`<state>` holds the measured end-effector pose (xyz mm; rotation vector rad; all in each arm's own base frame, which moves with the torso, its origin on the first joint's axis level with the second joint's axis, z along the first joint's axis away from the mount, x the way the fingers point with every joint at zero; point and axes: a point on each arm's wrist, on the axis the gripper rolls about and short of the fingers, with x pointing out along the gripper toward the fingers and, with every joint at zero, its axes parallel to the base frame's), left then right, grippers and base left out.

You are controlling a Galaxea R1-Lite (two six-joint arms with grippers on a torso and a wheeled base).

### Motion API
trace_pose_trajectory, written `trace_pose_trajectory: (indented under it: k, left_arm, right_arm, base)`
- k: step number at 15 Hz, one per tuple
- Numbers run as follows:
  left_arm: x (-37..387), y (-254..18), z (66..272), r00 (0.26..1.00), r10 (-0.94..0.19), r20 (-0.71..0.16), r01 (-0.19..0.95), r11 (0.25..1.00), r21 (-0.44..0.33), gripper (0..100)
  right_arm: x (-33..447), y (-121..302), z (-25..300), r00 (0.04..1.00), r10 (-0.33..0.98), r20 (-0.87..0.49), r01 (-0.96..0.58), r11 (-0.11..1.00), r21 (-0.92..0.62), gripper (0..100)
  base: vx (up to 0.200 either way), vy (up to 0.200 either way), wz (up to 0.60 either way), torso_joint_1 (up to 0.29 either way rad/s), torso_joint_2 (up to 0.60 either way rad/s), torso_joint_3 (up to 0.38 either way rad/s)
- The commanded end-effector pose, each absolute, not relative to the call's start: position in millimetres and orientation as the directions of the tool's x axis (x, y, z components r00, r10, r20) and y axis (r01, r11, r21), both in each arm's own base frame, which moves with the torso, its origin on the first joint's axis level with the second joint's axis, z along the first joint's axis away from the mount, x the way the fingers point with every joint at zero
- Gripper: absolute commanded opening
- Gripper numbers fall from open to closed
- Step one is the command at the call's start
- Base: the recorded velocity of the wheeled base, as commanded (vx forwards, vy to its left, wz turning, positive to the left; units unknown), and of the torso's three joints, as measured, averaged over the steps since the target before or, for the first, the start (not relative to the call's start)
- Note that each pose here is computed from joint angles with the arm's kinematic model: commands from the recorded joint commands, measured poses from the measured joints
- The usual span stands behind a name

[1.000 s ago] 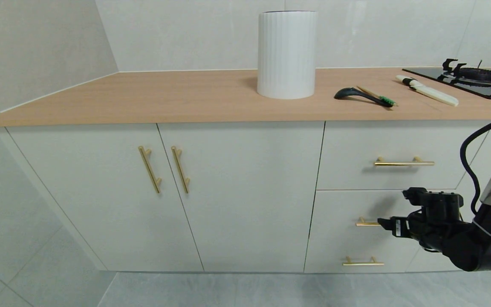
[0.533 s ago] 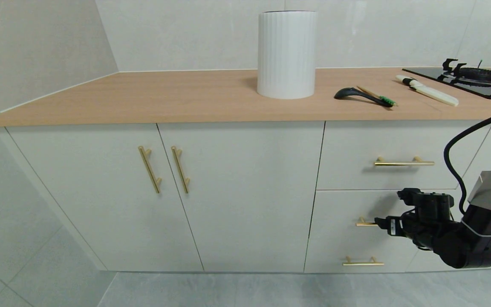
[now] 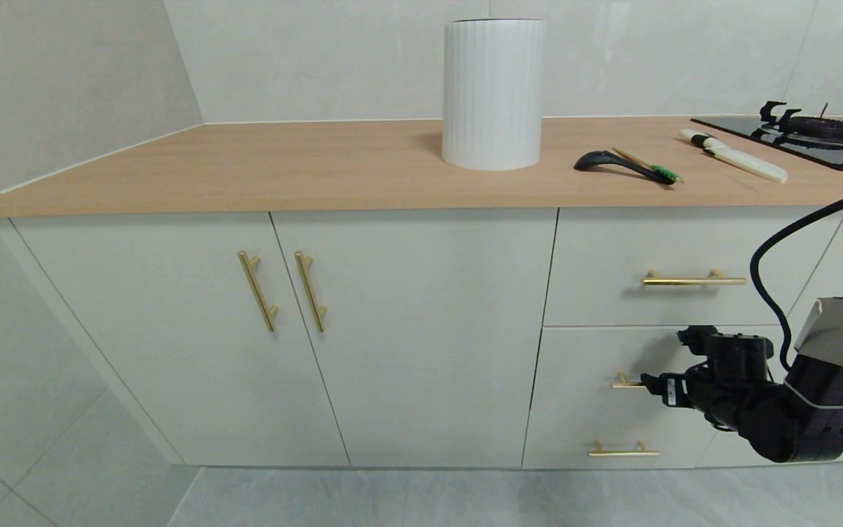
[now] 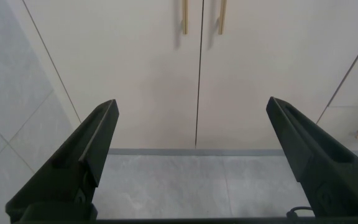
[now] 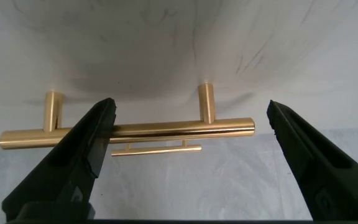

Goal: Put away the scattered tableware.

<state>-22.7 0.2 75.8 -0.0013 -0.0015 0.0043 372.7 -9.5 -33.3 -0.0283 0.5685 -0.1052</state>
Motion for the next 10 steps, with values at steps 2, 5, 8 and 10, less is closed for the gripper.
trace_pose_trajectory:
  k: [2, 5, 8, 10]
  left_arm:
    - [-23, 0, 76, 1.000, 0.005, 0.002, -0.005, 1.000, -0.002, 100]
    - [-23, 0, 76, 1.000, 0.005, 0.002, -0.005, 1.000, -0.002, 100]
    - [-23, 0, 76, 1.000, 0.005, 0.002, -0.005, 1.000, -0.002, 100]
    - [-23, 0, 76, 1.000, 0.005, 0.002, -0.005, 1.000, -0.002, 100]
  right_arm:
    - [366, -9, -37, 0.821, -0.107, -0.561, 0.086, 0.994, -0.064, 100]
    - [363, -9, -38, 0.814, -0.107, -0.571, 0.085, 0.994, -0.064, 100]
    - [339, -8, -8, 0.828, -0.084, -0.554, 0.071, 0.996, -0.045, 100]
    - [317, -6, 46, 0.890, -0.038, -0.455, 0.035, 0.999, -0.016, 100]
  base:
    - [0.000, 0.000, 0.00, 0.000, 0.00, 0.000]
    - [0.000, 0.000, 0.00, 0.000, 0.00, 0.000]
    - [0.000, 0.000, 0.00, 0.000, 0.00, 0.000]
    - [0.000, 0.000, 0.00, 0.000, 0.00, 0.000]
